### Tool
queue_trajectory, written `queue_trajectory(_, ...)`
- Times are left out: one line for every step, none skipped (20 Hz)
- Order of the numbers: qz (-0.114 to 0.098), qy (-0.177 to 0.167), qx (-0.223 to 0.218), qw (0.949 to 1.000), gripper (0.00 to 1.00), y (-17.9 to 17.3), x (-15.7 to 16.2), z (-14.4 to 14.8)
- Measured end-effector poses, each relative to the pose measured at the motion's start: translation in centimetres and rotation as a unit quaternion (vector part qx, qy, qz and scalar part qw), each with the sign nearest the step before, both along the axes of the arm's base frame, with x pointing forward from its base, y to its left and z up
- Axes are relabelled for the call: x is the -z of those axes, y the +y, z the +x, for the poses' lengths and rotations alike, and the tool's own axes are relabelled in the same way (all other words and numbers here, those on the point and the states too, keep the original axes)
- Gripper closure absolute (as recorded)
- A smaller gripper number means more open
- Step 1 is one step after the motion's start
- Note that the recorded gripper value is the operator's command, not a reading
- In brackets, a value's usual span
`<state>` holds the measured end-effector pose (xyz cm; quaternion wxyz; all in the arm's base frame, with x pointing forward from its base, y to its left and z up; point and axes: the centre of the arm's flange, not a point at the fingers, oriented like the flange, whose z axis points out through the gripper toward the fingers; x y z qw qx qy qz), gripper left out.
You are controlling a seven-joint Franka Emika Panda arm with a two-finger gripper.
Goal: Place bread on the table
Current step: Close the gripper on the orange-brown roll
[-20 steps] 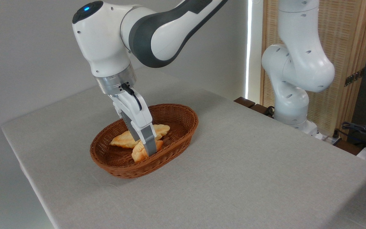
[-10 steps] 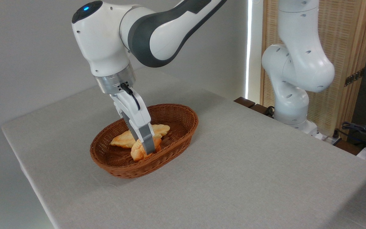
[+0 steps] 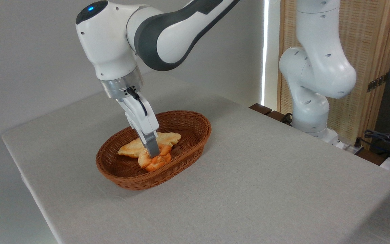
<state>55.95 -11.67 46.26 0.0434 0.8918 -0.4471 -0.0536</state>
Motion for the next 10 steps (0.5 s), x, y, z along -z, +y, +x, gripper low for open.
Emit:
queue_trajectory(0.000,0.000,0.000,1.0000,1.00,0.0,0.0,0.0)
queue_trajectory(0.000,0.000,0.000,1.0000,1.00,0.0,0.0,0.0)
queue_trajectory(0.000,0.000,0.000,1.0000,1.00,0.0,0.0,0.0)
queue_trajectory(0.000,0.000,0.000,1.0000,1.00,0.0,0.0,0.0)
queue_trajectory(0.000,0.000,0.000,1.0000,1.00,0.0,0.0,0.0)
queue_trajectory(0.000,-0.001,0.000,1.0000,1.00,0.0,-0.1,0.0)
queue_trajectory(-0.001,-0.003,0.000,1.0000,1.00,0.0,-0.3,0.0)
queue_trajectory(-0.002,-0.008,0.000,1.0000,1.00,0.0,-0.8,0.0)
queue_trajectory(-0.003,-0.014,0.000,0.9999,1.00,0.0,-1.5,-0.1)
queue_trajectory(-0.004,-0.020,0.000,0.9998,1.00,0.1,-2.3,-0.3)
